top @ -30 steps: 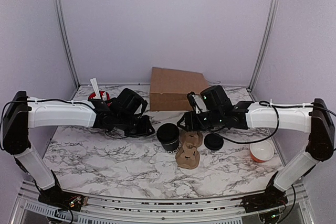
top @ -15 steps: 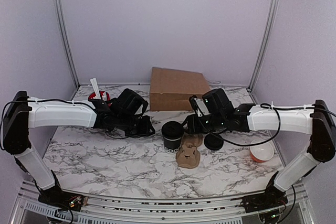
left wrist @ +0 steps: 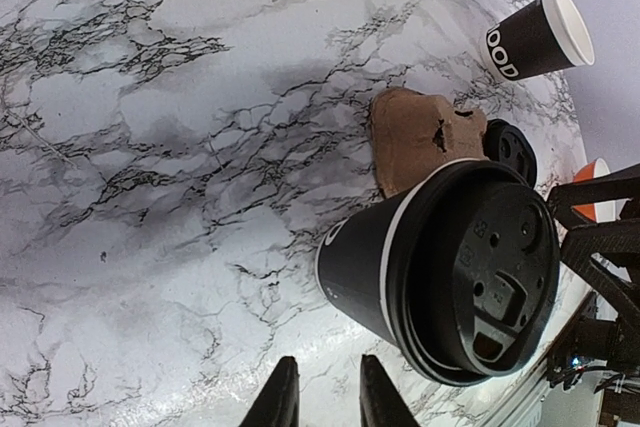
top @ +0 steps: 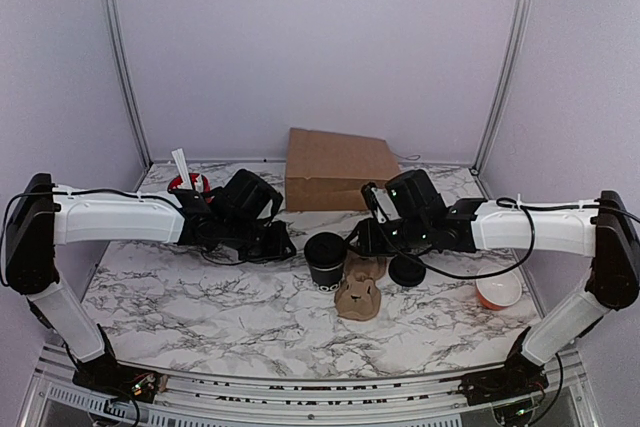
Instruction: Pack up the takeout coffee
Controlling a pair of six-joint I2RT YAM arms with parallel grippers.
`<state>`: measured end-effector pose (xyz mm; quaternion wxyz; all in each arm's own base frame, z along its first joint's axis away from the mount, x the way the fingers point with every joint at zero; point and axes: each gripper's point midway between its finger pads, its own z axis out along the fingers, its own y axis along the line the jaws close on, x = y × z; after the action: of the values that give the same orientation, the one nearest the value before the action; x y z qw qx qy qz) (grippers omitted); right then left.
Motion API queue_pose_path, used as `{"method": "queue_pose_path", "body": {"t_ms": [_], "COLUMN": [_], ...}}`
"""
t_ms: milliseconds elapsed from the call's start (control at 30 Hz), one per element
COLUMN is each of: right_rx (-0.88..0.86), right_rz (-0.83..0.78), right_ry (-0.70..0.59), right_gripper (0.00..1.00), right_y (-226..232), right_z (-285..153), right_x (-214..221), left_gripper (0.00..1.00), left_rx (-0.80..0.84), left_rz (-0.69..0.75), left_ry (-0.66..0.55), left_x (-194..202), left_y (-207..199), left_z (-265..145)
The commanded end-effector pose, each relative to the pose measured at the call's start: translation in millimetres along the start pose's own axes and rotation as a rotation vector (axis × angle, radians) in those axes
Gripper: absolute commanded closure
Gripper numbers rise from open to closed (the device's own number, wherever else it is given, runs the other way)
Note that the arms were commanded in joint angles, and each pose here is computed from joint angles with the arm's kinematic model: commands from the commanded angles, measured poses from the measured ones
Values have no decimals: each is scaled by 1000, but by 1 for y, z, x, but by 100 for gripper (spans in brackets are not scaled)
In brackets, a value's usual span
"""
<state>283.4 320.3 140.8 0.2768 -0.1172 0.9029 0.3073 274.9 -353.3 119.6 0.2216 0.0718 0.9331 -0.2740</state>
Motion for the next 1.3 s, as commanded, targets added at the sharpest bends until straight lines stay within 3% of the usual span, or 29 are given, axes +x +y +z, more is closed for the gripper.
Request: {"method": "queue_pose_path", "body": {"t_ms": [0, 1267], "right_rx": [-22, -105], "right_rz": [5, -41], "right_ry": [5, 79], "right_gripper": [65, 68], "right_y": [4, 48], "right_z": [3, 37], "right_x": [0, 15], "left_gripper": [79, 79], "left_rx": [14, -3], "left_rz": [19, 17], "left_ry": [-10, -27], "left_x": [-7, 0], "left_y": [-10, 2], "left_z": [-7, -25]}}
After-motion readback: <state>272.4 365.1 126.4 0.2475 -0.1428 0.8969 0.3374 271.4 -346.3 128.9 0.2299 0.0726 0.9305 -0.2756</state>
